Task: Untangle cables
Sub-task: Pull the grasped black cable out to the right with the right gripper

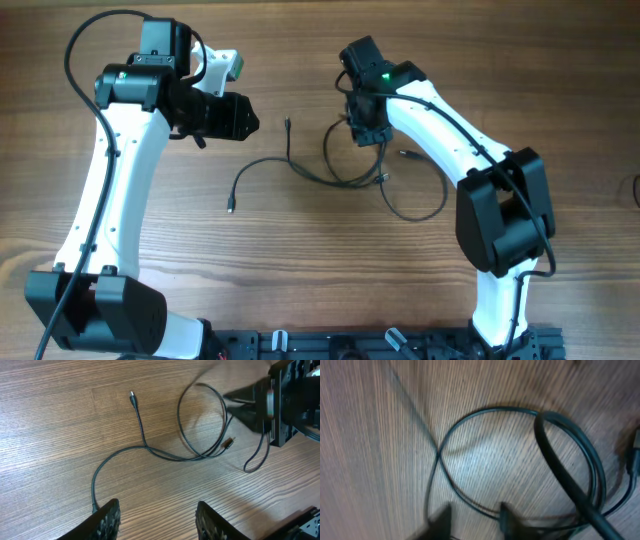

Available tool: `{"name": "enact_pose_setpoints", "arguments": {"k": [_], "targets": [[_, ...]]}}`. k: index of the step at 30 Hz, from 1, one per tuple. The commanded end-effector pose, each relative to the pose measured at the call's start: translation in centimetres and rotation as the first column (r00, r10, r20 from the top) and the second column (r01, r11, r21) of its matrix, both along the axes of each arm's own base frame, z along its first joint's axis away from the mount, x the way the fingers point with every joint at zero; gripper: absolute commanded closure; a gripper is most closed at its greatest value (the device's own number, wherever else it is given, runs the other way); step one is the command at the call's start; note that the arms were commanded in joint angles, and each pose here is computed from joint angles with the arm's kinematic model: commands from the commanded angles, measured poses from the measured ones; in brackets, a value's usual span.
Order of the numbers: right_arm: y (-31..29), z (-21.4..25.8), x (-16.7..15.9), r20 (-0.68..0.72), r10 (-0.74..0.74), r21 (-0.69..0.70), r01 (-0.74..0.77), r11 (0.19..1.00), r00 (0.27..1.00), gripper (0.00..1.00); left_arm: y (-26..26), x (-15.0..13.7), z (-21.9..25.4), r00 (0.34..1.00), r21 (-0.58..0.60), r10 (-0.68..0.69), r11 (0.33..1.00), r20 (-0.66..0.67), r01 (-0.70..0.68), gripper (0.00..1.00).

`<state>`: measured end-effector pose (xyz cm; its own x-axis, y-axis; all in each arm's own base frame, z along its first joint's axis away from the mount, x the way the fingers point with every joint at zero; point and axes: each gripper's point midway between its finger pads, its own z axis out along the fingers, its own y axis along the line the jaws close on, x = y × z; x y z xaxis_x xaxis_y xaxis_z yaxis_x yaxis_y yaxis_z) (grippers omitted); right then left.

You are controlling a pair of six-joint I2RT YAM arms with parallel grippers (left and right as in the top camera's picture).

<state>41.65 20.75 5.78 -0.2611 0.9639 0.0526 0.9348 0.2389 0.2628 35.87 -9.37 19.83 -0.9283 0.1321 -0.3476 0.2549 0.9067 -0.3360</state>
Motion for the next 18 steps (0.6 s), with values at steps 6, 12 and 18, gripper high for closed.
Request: {"name": "enact_pose_setpoints", "arguments": {"k": [6,12,18], "targets": [[3.0,1.0,0.9,0.117,0.442,0.07,-0.452,0.889,0.889,0.96,-0.3,-0.2,0.2,1.0,-0.007,-0.026,1.0,0.008,0.026,0.5],[3.4,11.6,2.6,0.439,0.775,-0.136,-0.819,0.558,0.455,0.96,-0.3,-0.6,0.1,1.0,-0.006,-0.026,1.0,-0.009,0.026,0.5],[-6.0,27.7,3.1,0.507,0.848,-0.595,-0.65,0.472,0.152,0.96,-0.3,-0.6,0.1,1.0,-0.006,-0.026,1.0,-0.009,0.026,0.5]]}}
